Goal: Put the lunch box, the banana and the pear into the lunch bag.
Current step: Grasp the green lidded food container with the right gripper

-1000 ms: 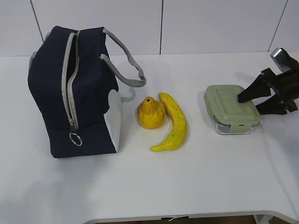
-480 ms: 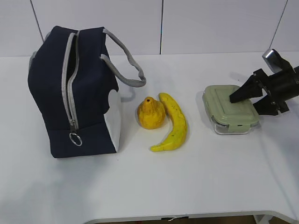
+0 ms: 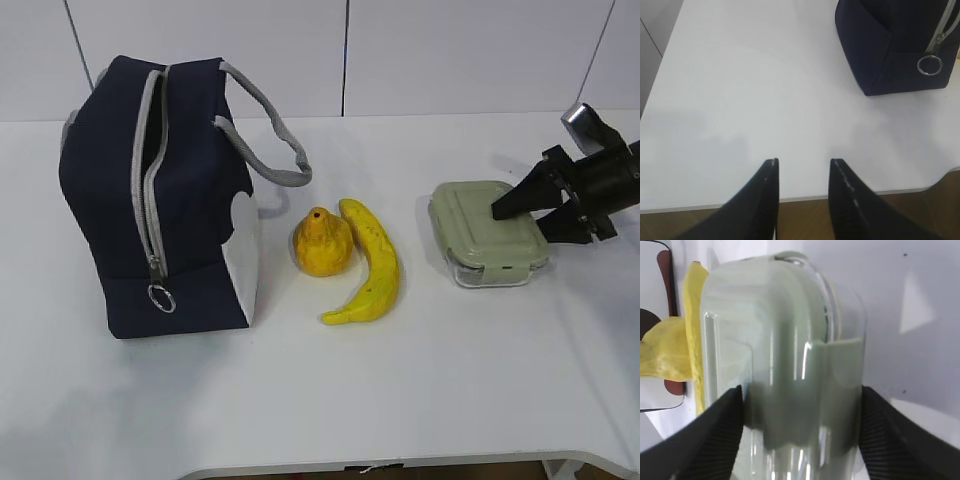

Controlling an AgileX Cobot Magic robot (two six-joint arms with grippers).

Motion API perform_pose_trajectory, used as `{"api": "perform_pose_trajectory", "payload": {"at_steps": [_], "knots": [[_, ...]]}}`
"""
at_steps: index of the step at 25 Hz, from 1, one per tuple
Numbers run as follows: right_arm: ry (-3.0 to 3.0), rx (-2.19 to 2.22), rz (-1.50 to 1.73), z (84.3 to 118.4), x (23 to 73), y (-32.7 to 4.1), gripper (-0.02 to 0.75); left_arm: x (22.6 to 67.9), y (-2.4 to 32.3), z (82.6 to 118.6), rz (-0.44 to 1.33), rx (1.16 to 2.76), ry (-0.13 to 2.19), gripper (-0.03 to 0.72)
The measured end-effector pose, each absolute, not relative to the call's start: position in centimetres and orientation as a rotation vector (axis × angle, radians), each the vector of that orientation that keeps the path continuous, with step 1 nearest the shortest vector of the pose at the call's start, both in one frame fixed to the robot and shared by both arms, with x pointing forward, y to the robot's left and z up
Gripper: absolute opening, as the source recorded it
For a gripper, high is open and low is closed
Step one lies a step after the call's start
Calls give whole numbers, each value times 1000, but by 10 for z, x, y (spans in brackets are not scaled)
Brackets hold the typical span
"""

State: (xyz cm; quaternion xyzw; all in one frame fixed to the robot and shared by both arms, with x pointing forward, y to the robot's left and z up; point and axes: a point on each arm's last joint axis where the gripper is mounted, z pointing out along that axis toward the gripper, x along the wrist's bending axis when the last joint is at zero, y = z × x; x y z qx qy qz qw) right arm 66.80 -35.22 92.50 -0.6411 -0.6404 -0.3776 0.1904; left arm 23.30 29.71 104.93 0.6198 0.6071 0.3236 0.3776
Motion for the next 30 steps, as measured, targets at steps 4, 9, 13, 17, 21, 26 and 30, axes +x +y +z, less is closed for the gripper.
{"api": "perform_pose_trajectory", "payload": {"at_steps": [4,9,13,17,21,26,30], "knots": [[-1787,-1794,-1070,926,668,-351,473,233,297,1049,827,1584,1552,239],[-1779,-1791,-1077,926,668,-351,451,233,297,1049,827,1584,1552,239],[-1779,-1791,-1077,926,668,-351,451,233,297,1049,827,1584,1552,239],[-1784,-1790,-1073,926,668,-351,450,233,297,1049,827,1584,1552,239],[-1785,-1788,-1071,926,668,-351,449,233,297,1049,827,1584,1552,239],[-1787,-1786,-1070,927,668,-351,429,233,297,1049,827,1584,1552,239],[-1787,-1784,-1069,927,668,-351,416,233,297,1049,827,1584,1552,239]]}}
